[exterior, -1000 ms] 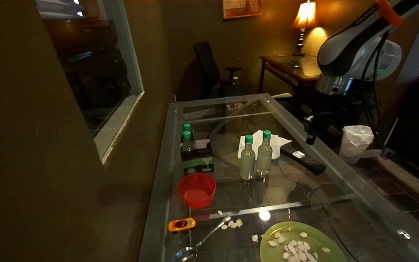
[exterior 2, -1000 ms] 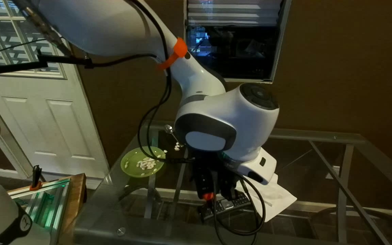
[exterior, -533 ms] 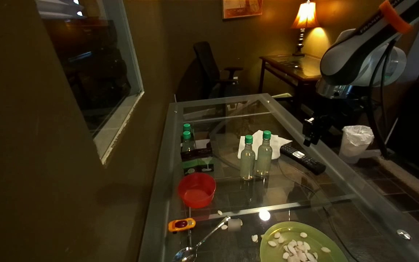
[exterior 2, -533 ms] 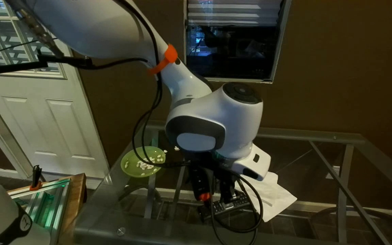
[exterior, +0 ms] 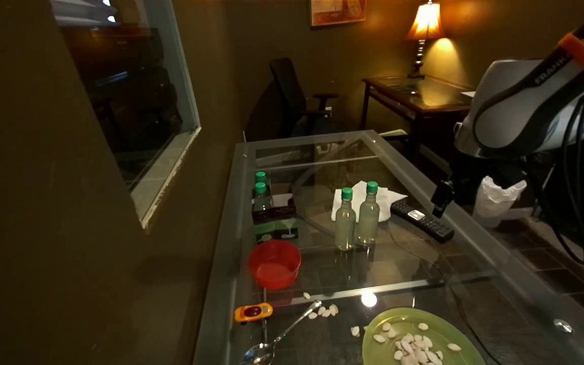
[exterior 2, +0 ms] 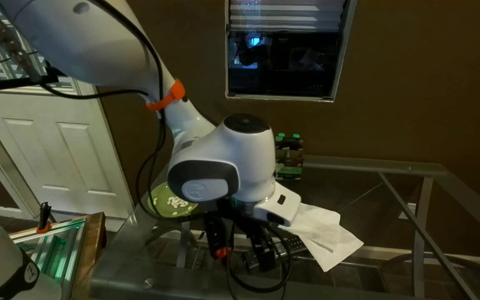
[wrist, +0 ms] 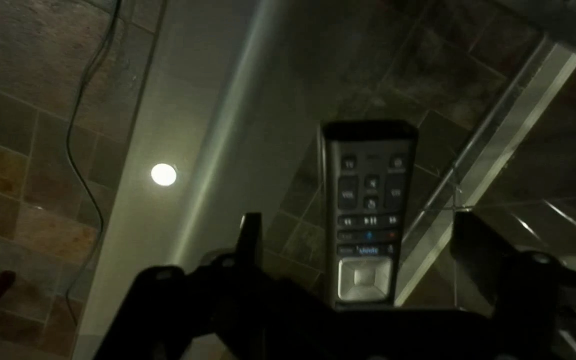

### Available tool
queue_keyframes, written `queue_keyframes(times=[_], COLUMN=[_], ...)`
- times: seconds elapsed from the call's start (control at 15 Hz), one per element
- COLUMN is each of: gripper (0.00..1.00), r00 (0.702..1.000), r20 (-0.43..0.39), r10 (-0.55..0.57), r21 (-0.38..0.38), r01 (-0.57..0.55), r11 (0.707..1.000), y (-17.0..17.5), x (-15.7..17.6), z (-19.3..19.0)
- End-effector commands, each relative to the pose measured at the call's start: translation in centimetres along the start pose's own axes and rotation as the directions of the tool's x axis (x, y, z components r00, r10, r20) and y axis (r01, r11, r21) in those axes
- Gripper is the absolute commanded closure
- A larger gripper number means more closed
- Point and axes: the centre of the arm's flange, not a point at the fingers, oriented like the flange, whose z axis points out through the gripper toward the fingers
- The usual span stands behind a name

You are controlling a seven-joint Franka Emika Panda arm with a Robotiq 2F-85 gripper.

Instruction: Press the button on the remote

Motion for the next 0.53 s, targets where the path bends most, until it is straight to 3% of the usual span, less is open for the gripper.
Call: queue_keyframes(times=[0.0, 0.07, 0.47], gripper=[0.0, 0.0, 0.0], r00=[1.0, 1.0, 1.0], r20=[0.012, 0.017, 0.015], r10=[0.005, -0.004, -0.003], r21=[-0.069, -0.033, -0.036], r01=[-0.004, 0.004, 0.004], r11=[0.998, 0.999, 0.999], y=[-1.0, -0.2, -0.3], x=[-4.8, -2.4, -2.5], z=[1.5, 1.5, 1.6])
